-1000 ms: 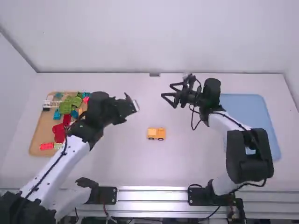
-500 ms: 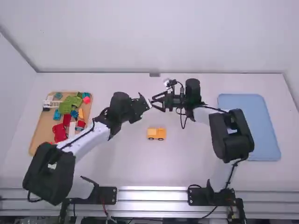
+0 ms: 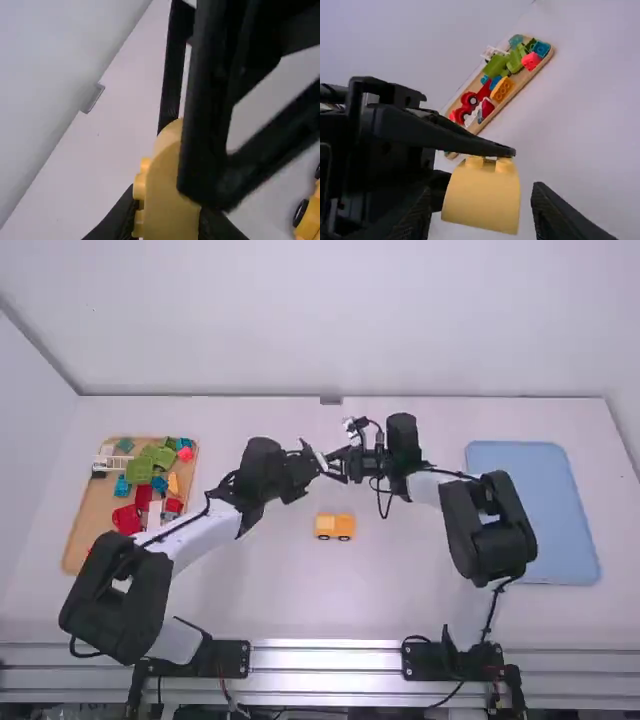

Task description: Assemble lego blocks to make yellow taxi

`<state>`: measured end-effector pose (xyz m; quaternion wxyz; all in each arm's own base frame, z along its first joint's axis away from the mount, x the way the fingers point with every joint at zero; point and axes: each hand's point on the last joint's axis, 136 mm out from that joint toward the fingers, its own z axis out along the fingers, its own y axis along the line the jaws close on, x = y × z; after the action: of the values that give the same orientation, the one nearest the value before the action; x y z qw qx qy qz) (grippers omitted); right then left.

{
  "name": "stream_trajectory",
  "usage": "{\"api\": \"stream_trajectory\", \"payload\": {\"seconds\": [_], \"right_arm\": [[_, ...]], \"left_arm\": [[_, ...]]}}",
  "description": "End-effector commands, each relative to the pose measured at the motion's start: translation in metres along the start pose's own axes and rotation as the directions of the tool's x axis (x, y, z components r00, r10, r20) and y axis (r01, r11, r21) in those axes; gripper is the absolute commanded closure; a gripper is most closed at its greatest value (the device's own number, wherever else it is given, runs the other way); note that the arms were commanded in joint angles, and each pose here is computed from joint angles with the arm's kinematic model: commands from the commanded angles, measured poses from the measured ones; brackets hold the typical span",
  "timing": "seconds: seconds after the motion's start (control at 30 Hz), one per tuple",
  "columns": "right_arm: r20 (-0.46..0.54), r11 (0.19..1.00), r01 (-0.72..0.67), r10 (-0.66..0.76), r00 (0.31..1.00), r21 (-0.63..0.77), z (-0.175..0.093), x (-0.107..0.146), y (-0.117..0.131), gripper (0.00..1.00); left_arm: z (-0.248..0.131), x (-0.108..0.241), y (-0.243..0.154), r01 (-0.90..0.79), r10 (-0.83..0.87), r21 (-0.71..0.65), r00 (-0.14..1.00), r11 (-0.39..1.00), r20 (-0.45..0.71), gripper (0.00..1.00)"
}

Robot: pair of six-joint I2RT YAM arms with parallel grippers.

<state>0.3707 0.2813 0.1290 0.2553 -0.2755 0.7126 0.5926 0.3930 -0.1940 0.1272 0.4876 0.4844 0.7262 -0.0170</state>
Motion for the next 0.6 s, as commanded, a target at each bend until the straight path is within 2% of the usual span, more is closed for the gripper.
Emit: {"api": "stream_trajectory", "payload": {"seconds": [0.0,0.03,0.1,0.13,0.17,0.23,0.3,0.37,0.4,0.47,0.5,0.57], "right_arm": [[0.002,0.999,0.034,-0.034,0.999,0.006,0.007,-0.0067,-0.0009,0.46],[0.001,0.999,0.034,-0.034,0.999,0.007,0.0083,-0.0072,-0.0005,0.47],[0.002,1.0,0.029,-0.029,1.0,0.011,0.0075,-0.009,-0.0014,0.55],[0.002,0.999,0.03,-0.03,1.0,0.011,0.0075,-0.0093,-0.0012,0.56],[0.003,0.999,0.032,-0.032,0.999,0.011,0.0076,-0.0095,-0.0012,0.64],[0.002,0.999,0.03,-0.03,1.0,0.011,0.0076,-0.0091,-0.0012,0.71],[0.002,0.999,0.03,-0.03,1.0,0.012,0.0073,-0.009,-0.0015,0.73],[0.002,1.0,0.029,-0.029,1.0,0.011,0.0073,-0.0091,-0.0014,0.75],[0.002,0.999,0.031,-0.031,1.0,0.011,0.0073,-0.0091,-0.0014,0.75],[0.002,0.999,0.042,-0.042,0.999,0.009,0.0073,-0.0092,-0.001,0.76],[0.001,0.998,0.063,-0.063,0.998,0.003,0.0073,-0.0092,0.0001,0.76],[0.004,0.996,0.091,-0.091,0.996,0.0,0.0058,-0.0105,0.0004,0.77]], "left_arm": [[0.0017,-0.0037,-0.011,0.0,0.0,0.033,1.0,0.999,0.012,0.98],[0.0016,-0.003,-0.011,0.002,-0.002,0.035,1.0,0.999,0.011,0.98],[0.0016,-0.0015,-0.0119,0.003,-0.003,0.038,1.0,0.999,0.004,0.98],[0.0016,-0.0014,-0.012,0.003,-0.003,0.038,1.0,0.999,0.004,0.98],[0.0016,-0.0006,-0.012,0.003,-0.003,0.037,1.0,0.999,0.0,0.98],[0.0016,0.0009,-0.0114,0.004,-0.004,0.035,1.0,0.999,-0.006,0.98],[0.0016,0.001,-0.0112,0.005,-0.005,0.033,1.0,0.999,-0.008,0.97],[0.0016,0.0008,-0.011,0.004,-0.004,0.033,1.0,0.999,-0.006,0.91],[0.0016,0.0004,-0.0107,0.004,-0.004,0.031,1.0,0.999,-0.005,0.79],[0.0016,-0.0002,-0.0113,0.004,-0.004,0.034,1.0,0.999,-0.002,0.39],[0.0015,-0.0008,-0.0123,0.014,-0.014,0.041,1.0,0.999,0.002,0.01],[0.0007,-0.003,-0.0103,0.067,-0.067,0.034,0.998,0.997,0.007,0.01]]}}
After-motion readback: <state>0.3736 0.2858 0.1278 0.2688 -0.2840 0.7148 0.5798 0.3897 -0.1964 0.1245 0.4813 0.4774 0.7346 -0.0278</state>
